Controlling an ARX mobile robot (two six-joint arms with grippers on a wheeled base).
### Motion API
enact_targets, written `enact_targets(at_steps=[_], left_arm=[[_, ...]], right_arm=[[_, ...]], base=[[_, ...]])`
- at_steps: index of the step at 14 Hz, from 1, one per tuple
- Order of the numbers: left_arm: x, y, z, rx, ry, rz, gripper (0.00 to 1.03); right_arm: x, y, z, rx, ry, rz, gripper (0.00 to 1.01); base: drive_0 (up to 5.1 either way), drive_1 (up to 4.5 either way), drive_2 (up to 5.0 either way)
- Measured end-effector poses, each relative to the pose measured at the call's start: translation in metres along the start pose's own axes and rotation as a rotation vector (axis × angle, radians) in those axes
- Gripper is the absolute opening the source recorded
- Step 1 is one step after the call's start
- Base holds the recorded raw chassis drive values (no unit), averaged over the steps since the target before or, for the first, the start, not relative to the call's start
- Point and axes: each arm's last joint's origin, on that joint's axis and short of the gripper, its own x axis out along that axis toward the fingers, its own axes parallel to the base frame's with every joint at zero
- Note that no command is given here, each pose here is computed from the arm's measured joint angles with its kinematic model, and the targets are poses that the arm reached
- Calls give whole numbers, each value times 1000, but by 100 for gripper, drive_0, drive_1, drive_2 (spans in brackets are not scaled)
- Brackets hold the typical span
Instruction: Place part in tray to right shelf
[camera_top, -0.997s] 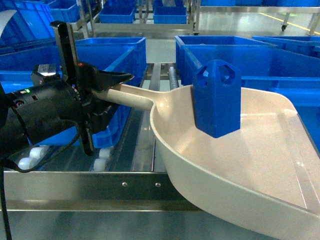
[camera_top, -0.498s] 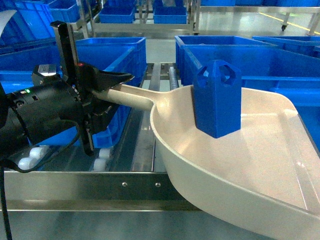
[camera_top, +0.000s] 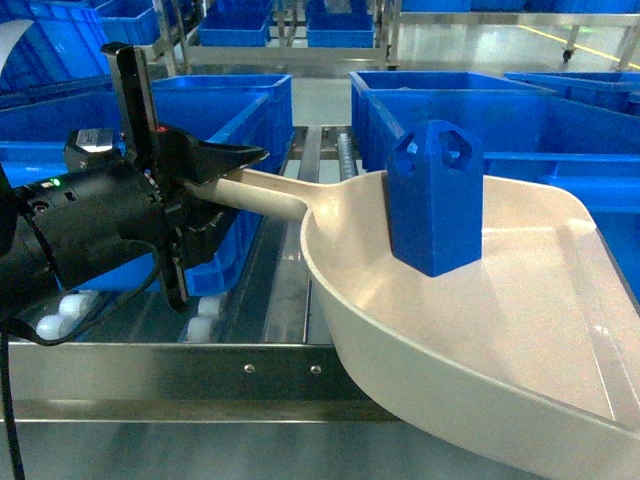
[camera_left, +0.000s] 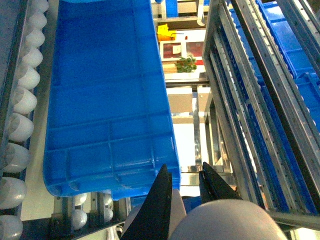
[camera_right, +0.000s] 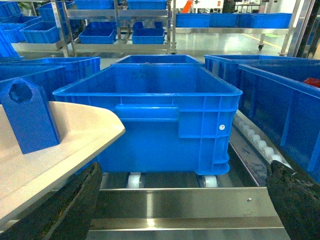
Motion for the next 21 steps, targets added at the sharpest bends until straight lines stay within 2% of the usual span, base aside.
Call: enact_targets(at_steps=[21], left_arm=[[0,0,0,0,0,0,13]], right_arm=[[0,0,0,0,0,0,98]], base=[[0,0,0]])
